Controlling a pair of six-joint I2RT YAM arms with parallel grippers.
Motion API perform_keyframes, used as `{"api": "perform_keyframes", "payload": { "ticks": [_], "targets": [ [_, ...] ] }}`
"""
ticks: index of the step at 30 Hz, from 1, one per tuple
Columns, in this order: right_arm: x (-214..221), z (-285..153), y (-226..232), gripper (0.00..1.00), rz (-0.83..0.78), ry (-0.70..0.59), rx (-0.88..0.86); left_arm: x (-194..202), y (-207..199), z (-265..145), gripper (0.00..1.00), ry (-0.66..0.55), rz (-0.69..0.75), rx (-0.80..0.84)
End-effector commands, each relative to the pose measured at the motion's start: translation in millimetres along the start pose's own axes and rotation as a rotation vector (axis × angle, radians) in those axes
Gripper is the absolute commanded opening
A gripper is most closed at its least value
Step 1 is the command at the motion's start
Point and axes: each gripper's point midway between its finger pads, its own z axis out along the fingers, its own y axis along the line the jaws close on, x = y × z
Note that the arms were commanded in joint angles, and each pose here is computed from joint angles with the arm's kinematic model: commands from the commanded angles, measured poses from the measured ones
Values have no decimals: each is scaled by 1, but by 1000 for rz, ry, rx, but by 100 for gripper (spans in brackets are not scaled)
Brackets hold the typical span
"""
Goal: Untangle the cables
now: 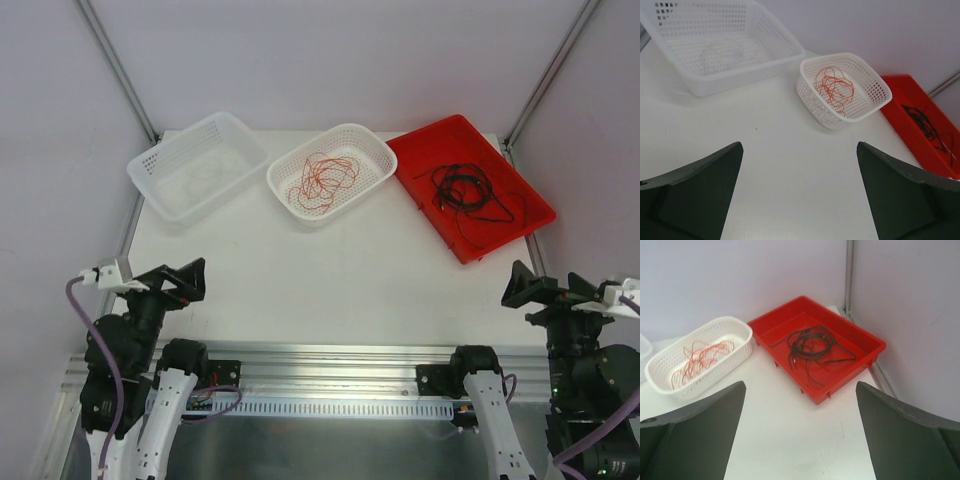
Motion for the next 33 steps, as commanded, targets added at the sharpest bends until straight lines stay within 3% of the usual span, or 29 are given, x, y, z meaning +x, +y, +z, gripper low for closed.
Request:
{"api": "perform_keyframes", "payload": {
  "ticks": [1, 5, 10, 22, 33],
  "targets": [
    [29, -12, -1, 97, 18, 15, -45, -16, -4, -35, 99, -65, -40, 29],
    [59, -32, 5, 97, -30, 28, -154, -28, 3, -64, 99, -151, -37, 25],
    [86, -47, -20, 97, -10, 14, -67, -35, 6, -90, 99, -192, -23, 27],
    [112, -54, -33, 97, -18, 15, -20, -22, 13, -94, 99, -141, -44, -3],
    [110, -55, -31, 97, -18, 10, -31, -23, 16, -93, 99, -146, -57, -25]
  ]
}}
